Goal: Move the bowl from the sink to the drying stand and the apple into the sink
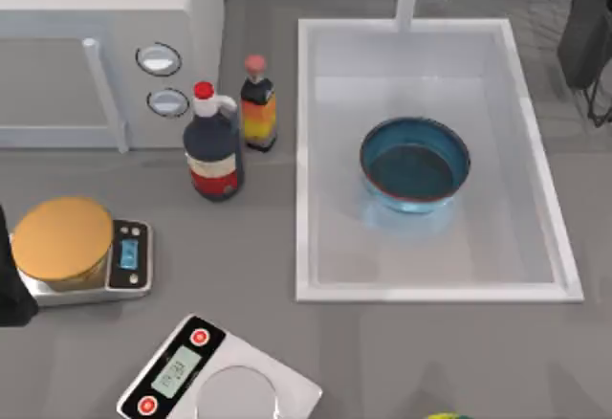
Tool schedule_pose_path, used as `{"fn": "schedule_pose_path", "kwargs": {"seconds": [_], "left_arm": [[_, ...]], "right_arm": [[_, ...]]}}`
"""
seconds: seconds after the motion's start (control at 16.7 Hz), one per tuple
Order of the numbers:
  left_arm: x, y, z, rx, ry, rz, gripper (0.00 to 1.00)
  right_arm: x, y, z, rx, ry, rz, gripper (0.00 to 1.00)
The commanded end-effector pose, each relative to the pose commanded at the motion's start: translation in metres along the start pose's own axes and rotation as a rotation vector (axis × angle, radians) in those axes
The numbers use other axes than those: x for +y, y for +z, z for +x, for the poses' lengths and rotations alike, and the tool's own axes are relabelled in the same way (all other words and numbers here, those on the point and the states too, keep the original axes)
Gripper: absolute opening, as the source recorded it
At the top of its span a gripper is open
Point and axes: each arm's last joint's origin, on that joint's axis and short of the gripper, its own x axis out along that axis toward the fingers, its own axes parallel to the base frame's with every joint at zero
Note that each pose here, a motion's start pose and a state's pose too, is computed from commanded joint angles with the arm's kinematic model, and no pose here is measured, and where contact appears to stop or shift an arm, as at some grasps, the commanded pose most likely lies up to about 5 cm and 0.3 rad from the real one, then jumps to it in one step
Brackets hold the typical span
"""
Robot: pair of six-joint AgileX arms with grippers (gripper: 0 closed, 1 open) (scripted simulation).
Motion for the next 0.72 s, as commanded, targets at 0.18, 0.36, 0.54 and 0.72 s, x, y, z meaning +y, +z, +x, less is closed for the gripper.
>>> {"fn": "schedule_pose_path", "kwargs": {"seconds": [0.18,0.36,0.54,0.72], "left_arm": [[0.000,0.000,0.000,0.000,0.000,0.000,1.00],[0.000,0.000,0.000,0.000,0.000,0.000,1.00],[0.000,0.000,0.000,0.000,0.000,0.000,1.00],[0.000,0.000,0.000,0.000,0.000,0.000,1.00]], "right_arm": [[0.000,0.002,0.000,0.004,0.002,0.002,1.00],[0.002,0.017,0.001,0.043,0.018,0.020,1.00],[0.006,0.045,0.007,0.133,0.039,0.052,1.00],[0.012,0.079,0.025,0.275,0.057,0.088,1.00]]}}
